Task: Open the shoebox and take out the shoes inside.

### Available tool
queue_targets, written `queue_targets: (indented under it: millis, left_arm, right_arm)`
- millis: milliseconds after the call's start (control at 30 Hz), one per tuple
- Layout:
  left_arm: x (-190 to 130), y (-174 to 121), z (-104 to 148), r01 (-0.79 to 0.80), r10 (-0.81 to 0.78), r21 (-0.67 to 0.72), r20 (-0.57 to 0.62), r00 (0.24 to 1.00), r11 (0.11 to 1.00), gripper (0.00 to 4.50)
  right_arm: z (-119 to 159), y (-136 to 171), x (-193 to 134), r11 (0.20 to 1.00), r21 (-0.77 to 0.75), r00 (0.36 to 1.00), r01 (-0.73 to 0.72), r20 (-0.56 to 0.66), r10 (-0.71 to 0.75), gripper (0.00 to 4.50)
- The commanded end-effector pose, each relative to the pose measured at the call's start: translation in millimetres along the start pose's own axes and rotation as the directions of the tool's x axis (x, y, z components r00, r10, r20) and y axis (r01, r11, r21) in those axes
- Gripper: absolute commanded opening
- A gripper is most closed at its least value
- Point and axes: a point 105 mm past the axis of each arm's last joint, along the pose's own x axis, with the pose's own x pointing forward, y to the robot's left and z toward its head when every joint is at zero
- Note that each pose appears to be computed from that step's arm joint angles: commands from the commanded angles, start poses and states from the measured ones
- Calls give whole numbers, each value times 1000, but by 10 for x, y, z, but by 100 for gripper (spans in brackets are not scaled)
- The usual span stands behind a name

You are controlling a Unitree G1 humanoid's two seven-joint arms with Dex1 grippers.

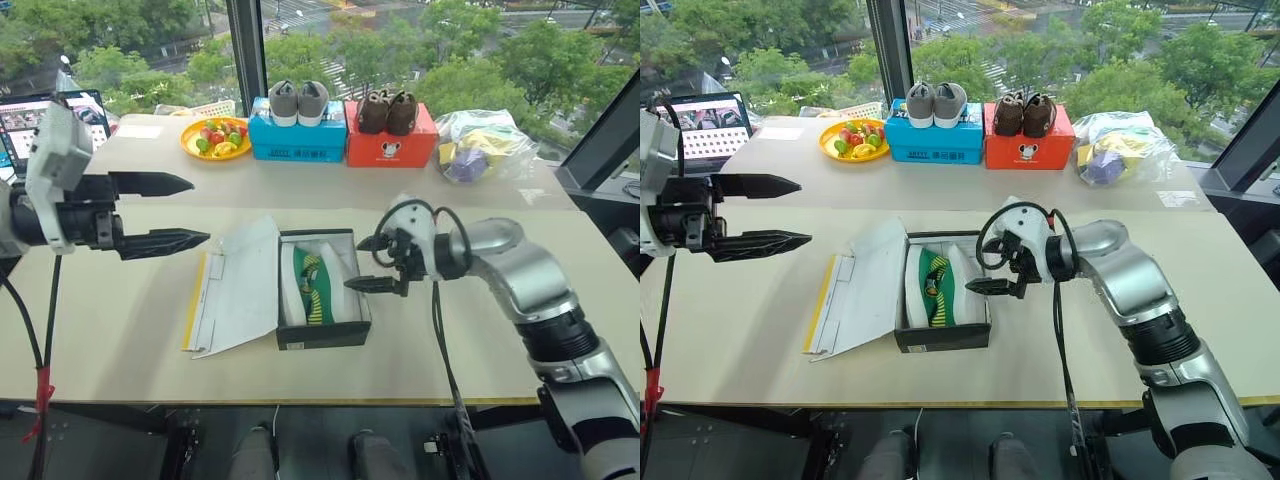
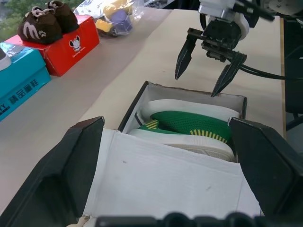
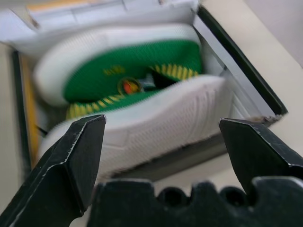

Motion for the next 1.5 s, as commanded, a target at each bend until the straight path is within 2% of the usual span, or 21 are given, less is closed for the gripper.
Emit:
queue_targets:
  millis: [33, 233, 500, 633, 700, 733, 767, 833, 1067, 1300, 1500]
  left_arm:
    - [-33, 23, 70, -12, 12, 54, 4, 1000, 998, 450]
    - [-12, -9, 52, -16, 16, 56, 3, 1000, 998, 450]
    - [-2, -38, -17, -42, 42, 40, 6, 999, 998, 450]
    - [15, -30, -43, -48, 48, 39, 4, 999, 998, 450]
    - [9, -10, -39, -56, 56, 40, 6, 998, 998, 450]
    - [4, -2, -38, -61, 61, 43, 4, 998, 997, 450]
    - [-1, 0, -37, -63, 63, 44, 3, 998, 997, 450]
    - [-4, -1, -35, -65, 65, 46, 1, 998, 997, 450]
    - [-54, -50, -46, -91, 92, 40, -6, 996, 995, 450]
    - [-93, -99, -63, -120, 121, 31, -11, 993, 992, 450]
    - [-101, -112, -56, -132, 133, 25, -16, 991, 991, 450]
  right_arm:
    - [89, 24, 75, 996, -78, 999, -40, -15, 39, 447]
    - [136, -124, 281, 998, -67, 999, -1, -38, -1, 447]
    - [693, -221, 143, 988, -154, 998, 1, 68, 9, 447]
    - [978, -22, 237, 960, -256, 986, -112, 94, 140, 447]
    - [1075, 190, 353, 864, -465, 965, -193, 70, 253, 447]
    - [1080, 362, 392, 765, -592, 939, -254, 38, 341, 447]
    - [1065, 452, 414, 713, -638, 921, -292, 13, 389, 447]
    - [1047, 499, 461, 669, -664, 903, -334, -21, 430, 447]
    - [910, 376, 498, 450, -792, 878, -413, -214, 429, 447]
    - [991, 242, 554, 325, -857, 880, -399, -259, 399, 447]
    - [1007, 245, 624, 218, -896, 880, -388, -288, 378, 447]
